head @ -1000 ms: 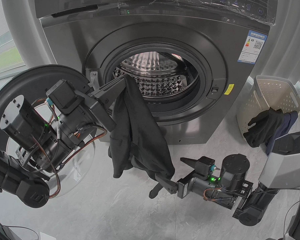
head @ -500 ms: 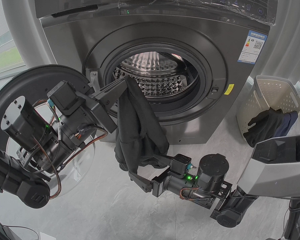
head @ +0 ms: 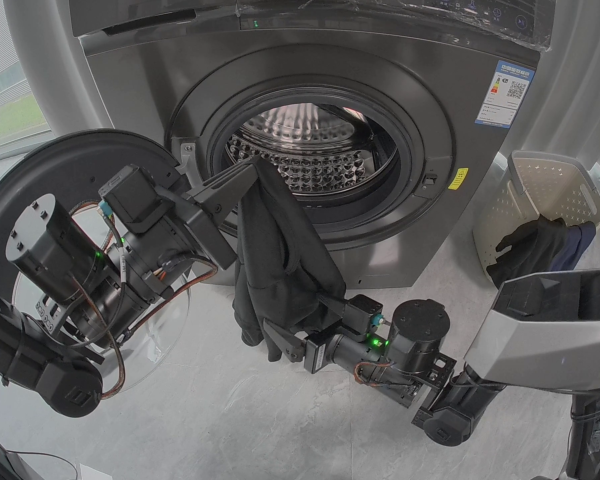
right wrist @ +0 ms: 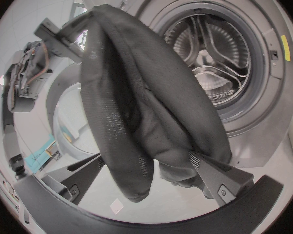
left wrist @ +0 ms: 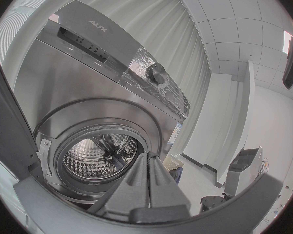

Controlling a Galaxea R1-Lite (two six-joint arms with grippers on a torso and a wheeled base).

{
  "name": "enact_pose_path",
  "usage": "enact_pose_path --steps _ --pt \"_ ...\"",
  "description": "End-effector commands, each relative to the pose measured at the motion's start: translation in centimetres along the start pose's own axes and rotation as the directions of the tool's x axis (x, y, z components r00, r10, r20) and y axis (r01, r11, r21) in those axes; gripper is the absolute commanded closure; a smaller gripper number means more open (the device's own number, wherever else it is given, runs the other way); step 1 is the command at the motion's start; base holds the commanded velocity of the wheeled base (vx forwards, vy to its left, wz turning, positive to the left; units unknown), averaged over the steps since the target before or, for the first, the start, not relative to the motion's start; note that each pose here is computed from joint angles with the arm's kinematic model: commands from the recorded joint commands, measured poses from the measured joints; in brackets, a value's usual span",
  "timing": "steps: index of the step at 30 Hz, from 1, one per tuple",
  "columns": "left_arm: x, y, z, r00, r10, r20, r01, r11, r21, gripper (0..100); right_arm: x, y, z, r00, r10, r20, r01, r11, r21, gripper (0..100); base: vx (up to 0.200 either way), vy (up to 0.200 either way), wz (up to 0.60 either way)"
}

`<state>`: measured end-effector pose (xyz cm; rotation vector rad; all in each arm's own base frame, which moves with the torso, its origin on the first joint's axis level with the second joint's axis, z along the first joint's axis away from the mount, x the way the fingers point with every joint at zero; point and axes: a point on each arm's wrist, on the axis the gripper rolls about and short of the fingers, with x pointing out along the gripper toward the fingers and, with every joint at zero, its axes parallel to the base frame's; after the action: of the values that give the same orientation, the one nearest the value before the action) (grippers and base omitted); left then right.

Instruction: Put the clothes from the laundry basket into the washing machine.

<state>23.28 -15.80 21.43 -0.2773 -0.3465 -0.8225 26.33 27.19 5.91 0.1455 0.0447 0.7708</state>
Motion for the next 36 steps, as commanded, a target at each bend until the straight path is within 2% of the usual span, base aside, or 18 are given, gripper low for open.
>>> enact_pose_path --steps 1,7,20,24,28,33,36 --pt "0.0 0.0 0.0 1.0 0.0 -0.001 0.0 1.0 -0.001 100 -0.4 -1.7 0.3 0.999 -0.054 -0.002 0.054 0.999 -0.002 0 0.0 0.0 0.0" --pt "0.0 -0.1 0.0 1.0 -0.002 -0.001 0.002 1.0 -0.001 100 -0.7 -3.4 0.9 0.995 -0.104 0.007 0.104 0.995 -0.002 0 0.0 0.0 0.0" --pt "-0.1 0.0 -0.1 1.0 -0.001 -0.006 0.001 1.0 -0.002 100 -0.3 -4.9 1.4 0.988 -0.155 0.027 0.155 0.988 -0.011 0 0.0 0.0 0.0" --pt "-0.1 -0.1 -0.2 1.0 -0.002 -0.006 0.002 1.0 -0.001 100 0.9 -4.8 1.6 0.99 -0.13 0.058 0.131 0.991 -0.018 0 0.0 0.0 0.0" --pt "-0.1 -0.1 -0.1 1.0 -0.001 -0.004 0.001 1.0 0.0 100 2.2 -5.0 -0.5 0.999 -0.041 0.021 0.042 0.998 -0.05 0 0.0 0.0 0.0" --pt "0.0 -0.2 0.5 1.0 -0.007 0.014 0.007 1.0 0.001 100 3.3 -3.8 -1.9 0.999 0.033 0.011 -0.032 0.998 -0.053 0 0.0 0.0 0.0" --pt "0.0 -0.2 0.9 1.0 -0.009 0.028 0.009 1.0 0.002 100 4.0 -3.4 -2.0 0.999 0.046 0.028 -0.045 0.997 -0.055 0 0.0 0.0 0.0"
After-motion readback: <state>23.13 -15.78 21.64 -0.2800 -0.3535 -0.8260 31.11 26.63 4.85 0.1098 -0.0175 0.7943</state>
